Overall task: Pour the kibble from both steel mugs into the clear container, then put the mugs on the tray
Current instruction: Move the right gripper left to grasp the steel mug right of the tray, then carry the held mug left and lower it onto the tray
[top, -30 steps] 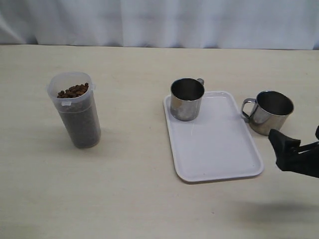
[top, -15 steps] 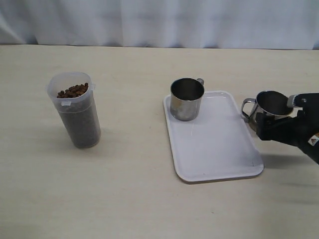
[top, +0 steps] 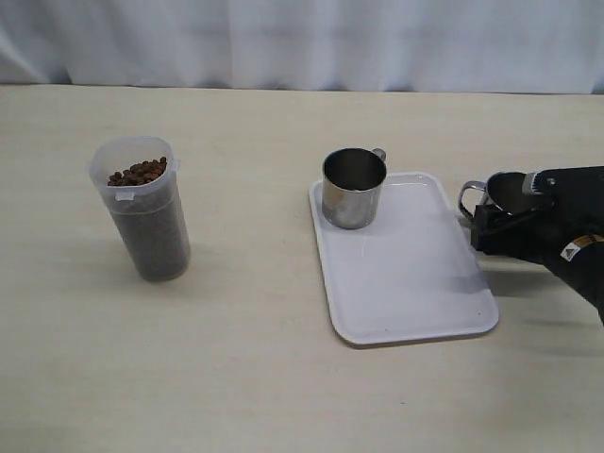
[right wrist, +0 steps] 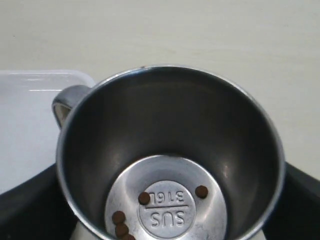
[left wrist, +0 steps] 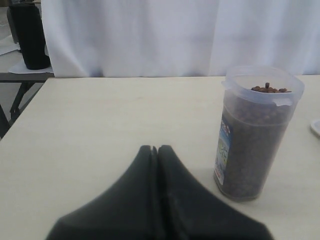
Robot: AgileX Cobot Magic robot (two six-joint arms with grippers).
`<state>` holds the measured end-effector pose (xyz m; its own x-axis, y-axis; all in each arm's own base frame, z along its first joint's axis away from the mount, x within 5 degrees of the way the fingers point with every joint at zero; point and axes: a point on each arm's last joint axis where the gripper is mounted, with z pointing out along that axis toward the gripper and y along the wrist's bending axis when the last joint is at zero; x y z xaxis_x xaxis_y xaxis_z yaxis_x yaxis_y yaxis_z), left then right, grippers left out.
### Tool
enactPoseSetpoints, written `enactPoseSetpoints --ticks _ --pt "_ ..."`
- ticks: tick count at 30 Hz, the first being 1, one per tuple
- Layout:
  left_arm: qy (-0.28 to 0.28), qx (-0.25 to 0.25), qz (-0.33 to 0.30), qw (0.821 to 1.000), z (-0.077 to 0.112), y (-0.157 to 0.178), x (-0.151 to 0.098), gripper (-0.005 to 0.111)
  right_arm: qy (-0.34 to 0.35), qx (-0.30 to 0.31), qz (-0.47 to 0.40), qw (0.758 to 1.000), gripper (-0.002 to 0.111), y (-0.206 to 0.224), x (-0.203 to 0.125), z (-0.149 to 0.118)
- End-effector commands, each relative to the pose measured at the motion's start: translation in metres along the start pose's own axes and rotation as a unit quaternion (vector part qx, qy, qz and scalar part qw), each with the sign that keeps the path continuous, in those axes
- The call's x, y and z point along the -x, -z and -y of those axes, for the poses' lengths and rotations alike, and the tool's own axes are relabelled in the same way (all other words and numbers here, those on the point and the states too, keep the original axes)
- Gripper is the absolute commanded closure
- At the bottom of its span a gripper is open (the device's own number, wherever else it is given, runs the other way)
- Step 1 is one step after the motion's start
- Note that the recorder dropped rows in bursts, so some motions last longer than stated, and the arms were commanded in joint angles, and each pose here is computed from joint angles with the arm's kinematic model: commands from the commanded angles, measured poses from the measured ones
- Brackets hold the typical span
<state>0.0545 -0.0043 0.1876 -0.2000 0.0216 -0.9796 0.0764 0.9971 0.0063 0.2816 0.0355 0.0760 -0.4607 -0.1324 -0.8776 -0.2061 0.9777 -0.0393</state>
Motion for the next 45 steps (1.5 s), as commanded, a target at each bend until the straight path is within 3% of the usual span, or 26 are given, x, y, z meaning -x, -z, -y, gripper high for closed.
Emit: enactPoseSetpoints --ticks 1,8,11,15,17,23,26,30,33,35,40,45 --pt "0.0 0.001 0.006 1.0 0.0 0.0 0.0 0.107 0.013 0.001 0.014 1.0 0.104 0.01 0.002 0.0" --pt "0.0 0.001 0.006 1.0 0.0 0.0 0.0 0.107 0.033 0.024 0.106 0.994 0.104 0.039 0.01 -0.007" --pt "0.0 0.001 0.006 1.0 0.0 0.0 0.0 0.107 0.066 0.104 0.105 0.987 0.104 0.045 0.006 -0.023" --pt "0.0 0.001 0.006 1.0 0.0 0.0 0.0 0.107 0.144 0.243 0.107 0.953 0.104 0.044 0.005 -0.047" --pt "0.0 0.001 0.006 1.0 0.0 0.0 0.0 0.107 0.161 0.261 0.082 0.948 0.104 0.037 0.001 -0.048" --pt "0.0 0.001 0.006 1.0 0.0 0.0 0.0 0.107 0.127 0.263 0.052 0.955 0.102 0.025 -0.004 -0.047" --pt "0.0 0.001 0.007 1.0 0.0 0.0 0.001 0.107 0.128 0.263 0.048 0.955 0.083 0.024 -0.005 -0.047" --pt "0.0 0.001 0.007 1.0 0.0 0.0 0.001 0.107 0.127 0.262 0.035 0.956 0.033 0.024 -0.007 -0.047" --pt "0.0 0.001 0.007 1.0 0.0 0.0 0.001 0.107 0.106 0.263 0.031 0.958 0.01 0.024 -0.007 -0.047" --pt "0.0 0.001 0.007 1.0 0.0 0.0 0.001 0.107 0.098 0.264 0.031 0.959 0.005 0.025 -0.006 -0.047" --pt "0.0 0.001 0.007 1.0 0.0 0.0 0.001 0.107 0.093 0.261 0.051 0.96 0.005 0.04 0.007 -0.047" --pt "0.0 0.001 0.007 1.0 0.0 0.0 0.001 0.107 0.038 0.193 0.096 0.976 0.005 0.076 0.025 -0.038"
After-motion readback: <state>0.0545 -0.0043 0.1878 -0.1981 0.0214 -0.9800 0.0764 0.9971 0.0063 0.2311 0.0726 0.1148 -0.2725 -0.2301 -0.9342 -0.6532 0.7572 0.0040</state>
